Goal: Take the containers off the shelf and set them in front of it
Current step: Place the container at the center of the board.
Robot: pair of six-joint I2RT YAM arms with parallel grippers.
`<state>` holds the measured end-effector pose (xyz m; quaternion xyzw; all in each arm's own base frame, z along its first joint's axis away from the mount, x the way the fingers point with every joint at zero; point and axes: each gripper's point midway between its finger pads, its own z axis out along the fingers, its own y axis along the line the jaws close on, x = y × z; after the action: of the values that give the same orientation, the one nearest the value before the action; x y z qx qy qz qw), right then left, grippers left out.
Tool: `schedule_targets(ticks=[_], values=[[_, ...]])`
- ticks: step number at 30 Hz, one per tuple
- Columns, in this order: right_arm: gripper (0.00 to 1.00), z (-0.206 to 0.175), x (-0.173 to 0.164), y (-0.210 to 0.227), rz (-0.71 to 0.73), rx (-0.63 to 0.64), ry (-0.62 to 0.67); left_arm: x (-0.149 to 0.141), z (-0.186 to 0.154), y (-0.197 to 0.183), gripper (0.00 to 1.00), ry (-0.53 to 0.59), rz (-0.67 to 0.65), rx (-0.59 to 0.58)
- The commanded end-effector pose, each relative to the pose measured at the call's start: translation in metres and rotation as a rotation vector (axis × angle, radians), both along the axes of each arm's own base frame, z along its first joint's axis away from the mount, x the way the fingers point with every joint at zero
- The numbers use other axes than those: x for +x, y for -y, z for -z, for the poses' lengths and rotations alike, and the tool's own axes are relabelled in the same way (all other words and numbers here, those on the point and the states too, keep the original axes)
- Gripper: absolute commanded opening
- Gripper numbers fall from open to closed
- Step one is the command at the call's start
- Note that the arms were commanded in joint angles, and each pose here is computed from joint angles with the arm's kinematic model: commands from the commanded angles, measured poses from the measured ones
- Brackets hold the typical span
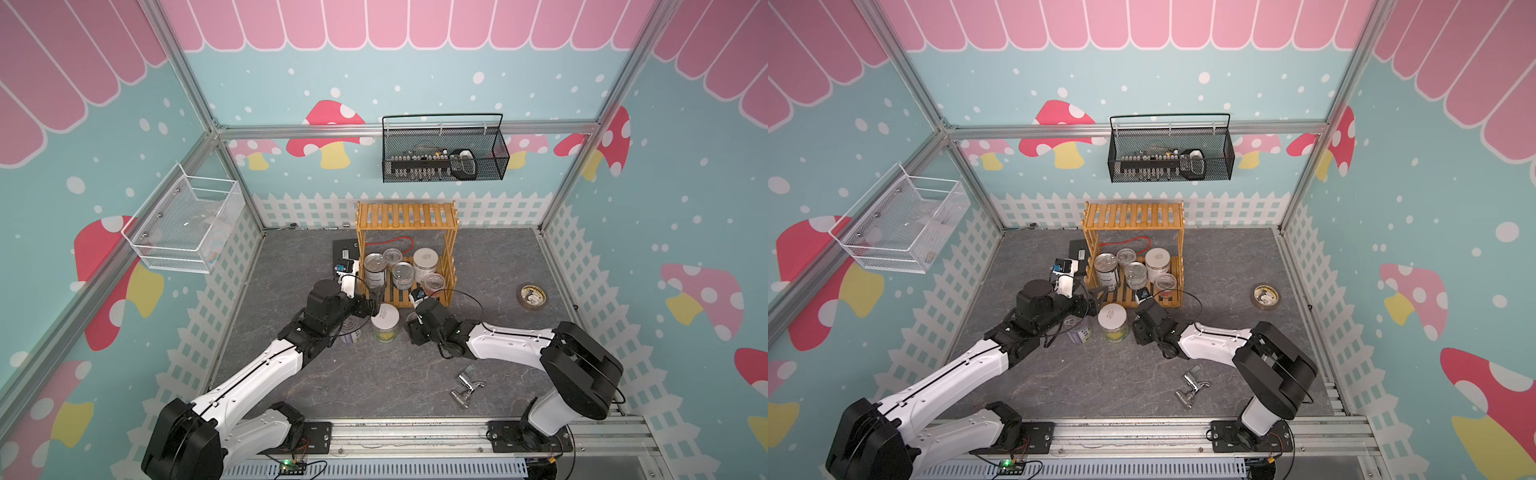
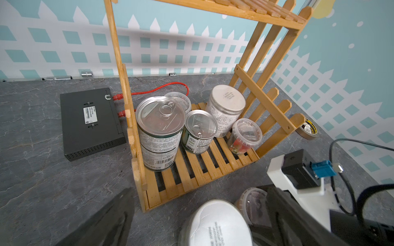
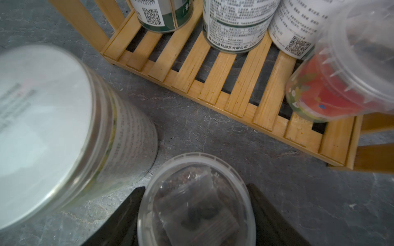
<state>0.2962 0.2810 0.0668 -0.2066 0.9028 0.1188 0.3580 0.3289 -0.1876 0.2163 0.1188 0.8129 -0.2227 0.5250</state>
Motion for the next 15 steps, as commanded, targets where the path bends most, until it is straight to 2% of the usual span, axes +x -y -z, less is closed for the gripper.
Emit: schedule_targets(ticks=[1, 7, 15], values=[[0.71, 0.0023, 0.0009, -0.0022, 0.000, -0.013, -0.004, 0.0020, -0.0032, 0.0018, 0.99, -0.008, 0.009, -0.002], [0.76, 0.0041, -0.0004, -0.0008, 0.002, -0.029, -0.018, 0.0024, -0.0002, 0.0034, 0.99, -0.018, 0.016, 0.002], [0.91, -0.0045, -0.0002, 0.0003, 0.011, -0.024, -0.019, 0.0023, -0.0004, 0.0032, 0.99, -0.017, 0.016, 0.002]])
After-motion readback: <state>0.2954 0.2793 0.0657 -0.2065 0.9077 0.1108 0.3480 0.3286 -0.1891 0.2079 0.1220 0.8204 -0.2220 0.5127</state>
